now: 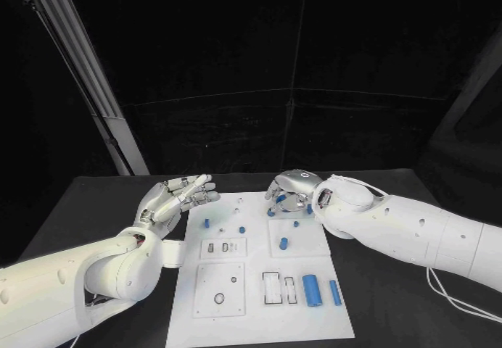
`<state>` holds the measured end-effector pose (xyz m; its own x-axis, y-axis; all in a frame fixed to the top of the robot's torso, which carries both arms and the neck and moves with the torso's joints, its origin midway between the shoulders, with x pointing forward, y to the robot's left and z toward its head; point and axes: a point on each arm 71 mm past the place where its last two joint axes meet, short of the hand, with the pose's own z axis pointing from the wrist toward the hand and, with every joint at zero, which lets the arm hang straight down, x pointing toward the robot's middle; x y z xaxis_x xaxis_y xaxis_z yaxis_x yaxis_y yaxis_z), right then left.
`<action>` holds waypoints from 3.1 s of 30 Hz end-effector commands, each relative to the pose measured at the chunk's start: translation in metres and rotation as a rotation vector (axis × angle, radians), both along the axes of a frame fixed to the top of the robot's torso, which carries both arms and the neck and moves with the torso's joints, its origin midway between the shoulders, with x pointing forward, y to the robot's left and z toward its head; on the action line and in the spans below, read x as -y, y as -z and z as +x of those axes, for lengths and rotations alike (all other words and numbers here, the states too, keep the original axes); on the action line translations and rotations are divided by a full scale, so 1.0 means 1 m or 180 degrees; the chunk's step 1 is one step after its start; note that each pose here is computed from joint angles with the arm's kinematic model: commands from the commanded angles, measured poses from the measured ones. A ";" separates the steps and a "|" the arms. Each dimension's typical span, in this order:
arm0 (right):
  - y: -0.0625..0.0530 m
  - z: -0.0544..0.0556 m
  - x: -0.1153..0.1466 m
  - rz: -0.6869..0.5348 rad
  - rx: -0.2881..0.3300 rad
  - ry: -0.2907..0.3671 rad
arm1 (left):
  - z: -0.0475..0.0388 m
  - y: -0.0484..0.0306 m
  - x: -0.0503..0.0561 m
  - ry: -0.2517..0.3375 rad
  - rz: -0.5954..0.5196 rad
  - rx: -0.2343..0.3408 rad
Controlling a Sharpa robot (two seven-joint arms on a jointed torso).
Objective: Assemble the parts on the task board
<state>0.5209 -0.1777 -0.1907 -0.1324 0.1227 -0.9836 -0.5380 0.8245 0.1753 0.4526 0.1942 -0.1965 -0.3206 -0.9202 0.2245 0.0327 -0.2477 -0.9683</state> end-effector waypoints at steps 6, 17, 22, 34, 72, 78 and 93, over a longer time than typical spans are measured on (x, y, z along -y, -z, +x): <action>0.005 -0.001 -0.002 -0.0288 -0.0176 -0.0038 | 0.0012 -0.0013 -0.001 0.0019 -0.0039 -0.0008; 0.007 0.001 -0.005 -0.0336 -0.0210 -0.0079 | 0.0018 -0.0012 -0.003 0.0015 -0.0032 -0.0017; 0.009 0.001 -0.007 -0.0352 -0.0252 -0.0103 | 0.0027 -0.0010 -0.004 0.0007 -0.0024 -0.0023; 0.009 0.004 -0.008 -0.0338 -0.0235 -0.0076 | 0.0037 -0.0007 -0.004 0.0033 -0.0024 -0.0053; -0.006 0.027 -0.055 0.0338 0.0249 0.0176 | 0.0069 -0.0037 -0.004 0.0082 -0.0040 -0.0050; -0.003 0.030 -0.058 0.0258 0.0183 0.0176 | 0.0073 -0.0044 -0.003 0.0084 -0.0040 -0.0046; 0.001 0.032 -0.068 0.0156 0.0133 0.0125 | 0.0078 -0.0051 -0.002 0.0105 -0.0048 -0.0048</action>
